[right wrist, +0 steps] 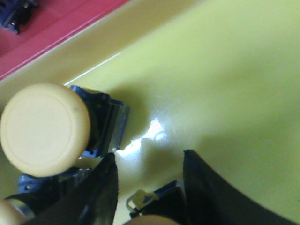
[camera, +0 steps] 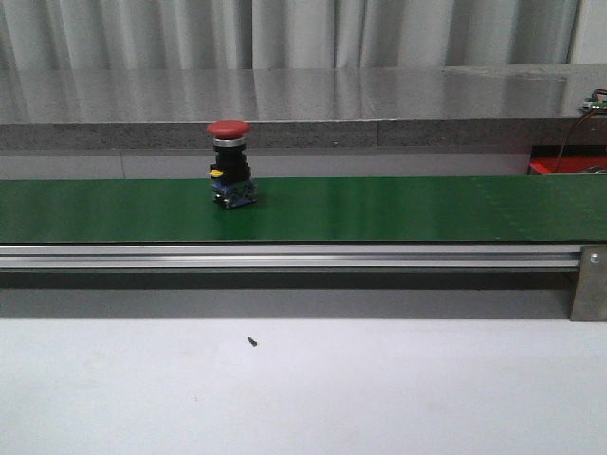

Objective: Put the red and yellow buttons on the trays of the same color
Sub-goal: 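Carry the yellow button into the yellow tray and open the right gripper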

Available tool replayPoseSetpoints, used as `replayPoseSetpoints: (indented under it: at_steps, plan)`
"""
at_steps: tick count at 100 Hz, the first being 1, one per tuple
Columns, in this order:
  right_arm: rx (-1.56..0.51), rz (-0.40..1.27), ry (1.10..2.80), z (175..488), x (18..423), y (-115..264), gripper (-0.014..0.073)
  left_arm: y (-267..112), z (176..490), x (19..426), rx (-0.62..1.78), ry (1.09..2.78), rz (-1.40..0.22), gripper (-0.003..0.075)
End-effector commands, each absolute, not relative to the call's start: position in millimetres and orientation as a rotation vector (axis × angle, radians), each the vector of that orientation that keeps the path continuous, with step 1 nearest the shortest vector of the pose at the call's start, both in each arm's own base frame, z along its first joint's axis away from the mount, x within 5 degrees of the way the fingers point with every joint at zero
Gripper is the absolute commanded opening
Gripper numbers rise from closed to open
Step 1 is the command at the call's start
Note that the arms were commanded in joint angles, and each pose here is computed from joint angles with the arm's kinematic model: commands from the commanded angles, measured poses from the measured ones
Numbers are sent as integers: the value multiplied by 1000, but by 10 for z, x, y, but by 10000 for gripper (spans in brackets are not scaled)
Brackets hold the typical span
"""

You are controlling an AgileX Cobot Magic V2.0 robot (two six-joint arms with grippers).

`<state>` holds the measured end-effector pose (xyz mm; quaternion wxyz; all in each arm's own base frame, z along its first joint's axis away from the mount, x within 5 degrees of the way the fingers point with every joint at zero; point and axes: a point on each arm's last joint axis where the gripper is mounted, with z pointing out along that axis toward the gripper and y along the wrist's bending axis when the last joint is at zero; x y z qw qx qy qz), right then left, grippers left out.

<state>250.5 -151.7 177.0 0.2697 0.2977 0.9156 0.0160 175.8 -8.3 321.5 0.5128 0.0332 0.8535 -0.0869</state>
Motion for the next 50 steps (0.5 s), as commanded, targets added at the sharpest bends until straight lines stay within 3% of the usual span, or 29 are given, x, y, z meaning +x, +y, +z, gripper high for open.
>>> replayPoseSetpoints:
  at_steps: [1,32,50]
  plan:
    - [802,4,2386,1918,2543,-1575,132,-74,3362,1767,47,1967,-206,-20]
    - [801,35,2417,1900,2531,-1548,149,-74,3362,1767,47,1967,-206,-20]
    - [800,44,2425,1896,2528,-1540,404,-74,3362,1767,47,1967,-206,-20]
